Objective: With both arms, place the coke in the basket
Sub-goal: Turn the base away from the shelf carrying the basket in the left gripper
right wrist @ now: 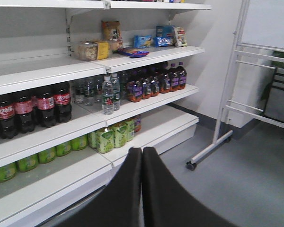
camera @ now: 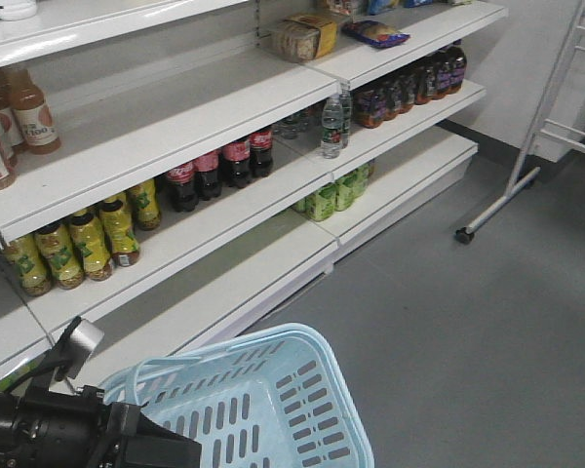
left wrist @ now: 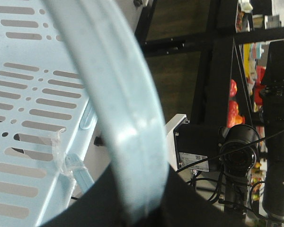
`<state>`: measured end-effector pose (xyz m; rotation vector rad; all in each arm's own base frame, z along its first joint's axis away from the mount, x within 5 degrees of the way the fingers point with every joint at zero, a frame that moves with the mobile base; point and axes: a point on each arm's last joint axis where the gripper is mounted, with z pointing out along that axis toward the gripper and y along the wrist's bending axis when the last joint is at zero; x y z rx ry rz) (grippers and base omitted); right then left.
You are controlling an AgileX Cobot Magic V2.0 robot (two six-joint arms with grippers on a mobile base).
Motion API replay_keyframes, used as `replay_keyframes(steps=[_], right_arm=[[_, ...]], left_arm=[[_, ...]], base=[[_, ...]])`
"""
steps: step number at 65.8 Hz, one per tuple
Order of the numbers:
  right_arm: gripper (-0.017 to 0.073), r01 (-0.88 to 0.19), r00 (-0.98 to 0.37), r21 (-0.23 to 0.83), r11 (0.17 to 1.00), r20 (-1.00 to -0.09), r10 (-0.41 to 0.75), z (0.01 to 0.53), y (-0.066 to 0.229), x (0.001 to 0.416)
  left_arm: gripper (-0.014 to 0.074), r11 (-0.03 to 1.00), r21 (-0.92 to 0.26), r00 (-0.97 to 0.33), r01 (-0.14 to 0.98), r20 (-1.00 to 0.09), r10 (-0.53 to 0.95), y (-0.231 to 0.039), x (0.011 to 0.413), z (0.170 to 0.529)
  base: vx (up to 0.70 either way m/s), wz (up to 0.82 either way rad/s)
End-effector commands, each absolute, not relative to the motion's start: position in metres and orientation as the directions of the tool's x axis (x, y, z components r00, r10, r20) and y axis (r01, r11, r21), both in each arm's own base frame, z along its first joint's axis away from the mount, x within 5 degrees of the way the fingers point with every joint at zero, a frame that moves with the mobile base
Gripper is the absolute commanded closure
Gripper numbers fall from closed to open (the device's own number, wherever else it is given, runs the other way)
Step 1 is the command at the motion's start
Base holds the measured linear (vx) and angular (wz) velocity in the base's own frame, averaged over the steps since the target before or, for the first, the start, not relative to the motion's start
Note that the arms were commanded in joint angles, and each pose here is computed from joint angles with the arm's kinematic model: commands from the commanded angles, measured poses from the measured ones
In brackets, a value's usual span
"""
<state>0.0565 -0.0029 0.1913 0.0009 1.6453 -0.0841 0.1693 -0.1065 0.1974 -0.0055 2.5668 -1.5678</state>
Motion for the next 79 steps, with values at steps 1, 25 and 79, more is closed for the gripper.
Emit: replay_keyframes(steps=[1, 25, 79], right_arm=[[0.0569, 0.065, 0.001, -0.061, 0.996, -0.998, -0.061, 0.1961, -0.0035, 0.0561], [0.0569, 0.065, 0.001, -0.061, 0.996, -0.998, -0.061, 0.1961, -0.0035, 0.0561], [0.0569, 0.065, 0.001, -0.061, 0.996, -0.998, -0.061, 0.1961, -0.0035, 0.0561]], left_arm=[[0.0601, 0.371, -0.924, -0.988, 0.094, -0.133, -0.082, -0.1117, 0.1700, 0.2137], [0.0601, 0.371, -0.924, -0.988, 0.094, -0.133, -0.082, -0.1117, 0.1700, 0.2137], [0.0601, 0.371, -0.924, -0.988, 0.094, -0.133, -0.082, -0.1117, 0.1700, 0.2137]], base=[[-0.09, -0.36], [-0.08, -0.36], [-0.05, -0.37]])
